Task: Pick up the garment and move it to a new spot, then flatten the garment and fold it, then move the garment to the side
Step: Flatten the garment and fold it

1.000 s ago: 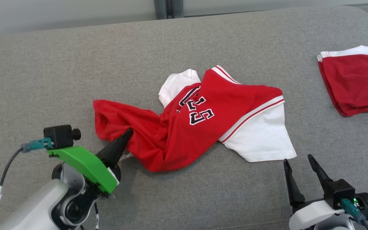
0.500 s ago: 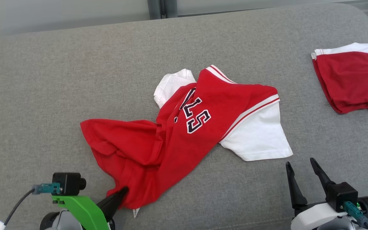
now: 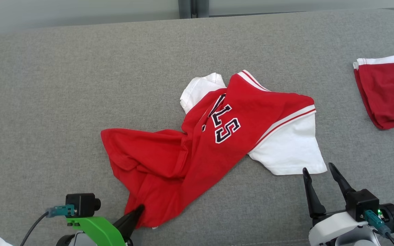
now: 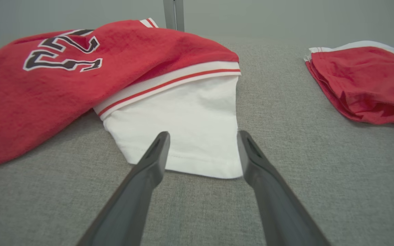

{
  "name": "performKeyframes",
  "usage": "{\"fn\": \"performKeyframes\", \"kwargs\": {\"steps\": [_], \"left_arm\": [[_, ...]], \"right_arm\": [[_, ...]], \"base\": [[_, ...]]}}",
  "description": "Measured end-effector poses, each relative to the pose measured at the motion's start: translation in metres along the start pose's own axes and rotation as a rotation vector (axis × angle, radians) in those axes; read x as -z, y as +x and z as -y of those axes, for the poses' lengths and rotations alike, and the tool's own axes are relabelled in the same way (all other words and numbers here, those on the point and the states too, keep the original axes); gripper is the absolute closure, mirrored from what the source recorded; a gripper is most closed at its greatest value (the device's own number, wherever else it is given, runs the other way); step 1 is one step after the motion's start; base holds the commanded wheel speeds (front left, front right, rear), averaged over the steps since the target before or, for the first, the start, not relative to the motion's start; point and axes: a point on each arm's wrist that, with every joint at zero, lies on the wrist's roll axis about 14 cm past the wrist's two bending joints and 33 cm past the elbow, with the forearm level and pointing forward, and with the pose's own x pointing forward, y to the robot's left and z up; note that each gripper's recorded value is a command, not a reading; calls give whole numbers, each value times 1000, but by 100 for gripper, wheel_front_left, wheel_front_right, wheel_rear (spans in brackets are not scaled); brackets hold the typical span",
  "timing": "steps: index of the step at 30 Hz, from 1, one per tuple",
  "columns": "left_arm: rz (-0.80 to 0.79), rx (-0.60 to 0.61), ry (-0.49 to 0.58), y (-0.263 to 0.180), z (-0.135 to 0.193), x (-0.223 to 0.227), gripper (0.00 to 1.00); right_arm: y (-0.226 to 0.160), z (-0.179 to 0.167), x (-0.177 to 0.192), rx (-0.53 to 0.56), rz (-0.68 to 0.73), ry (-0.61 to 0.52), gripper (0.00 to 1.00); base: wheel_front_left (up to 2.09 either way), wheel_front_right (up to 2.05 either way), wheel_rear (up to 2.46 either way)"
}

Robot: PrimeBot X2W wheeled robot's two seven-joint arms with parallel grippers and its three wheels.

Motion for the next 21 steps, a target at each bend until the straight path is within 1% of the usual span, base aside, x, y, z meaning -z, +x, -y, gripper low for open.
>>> {"fn": "performKeyframes", "kwargs": {"steps": [1, 3, 4, 5, 11, 16, 21], "left_arm": [[1, 6, 1, 0, 2, 0, 41], [4, 14, 6, 2, 4, 0, 15], [7, 18, 8, 2, 5, -1, 6], [8, 18, 9, 2, 5, -1, 1], [15, 15, 24, 5, 3, -2, 0], [23, 0, 63, 6, 1, -3, 0], [48, 8, 78, 5, 5, -7, 0]], "right_arm": [[0, 0, 0, 2, 1, 0, 0], [-1, 1, -1, 5, 2, 0, 0], [-2, 2, 0, 6, 0, 0, 0], [-3, 2, 1, 7, -3, 1, 0], [-7, 4, 4, 16, -11, 9, 0], [-8, 6, 3, 22, -11, 10, 0], [-9, 6, 3, 25, -8, 9, 0]], "base": [[0, 0, 0], [0, 0, 0], [0, 0, 0], [0, 0, 0], [0, 0, 0], [0, 0, 0], [0, 0, 0]]}}
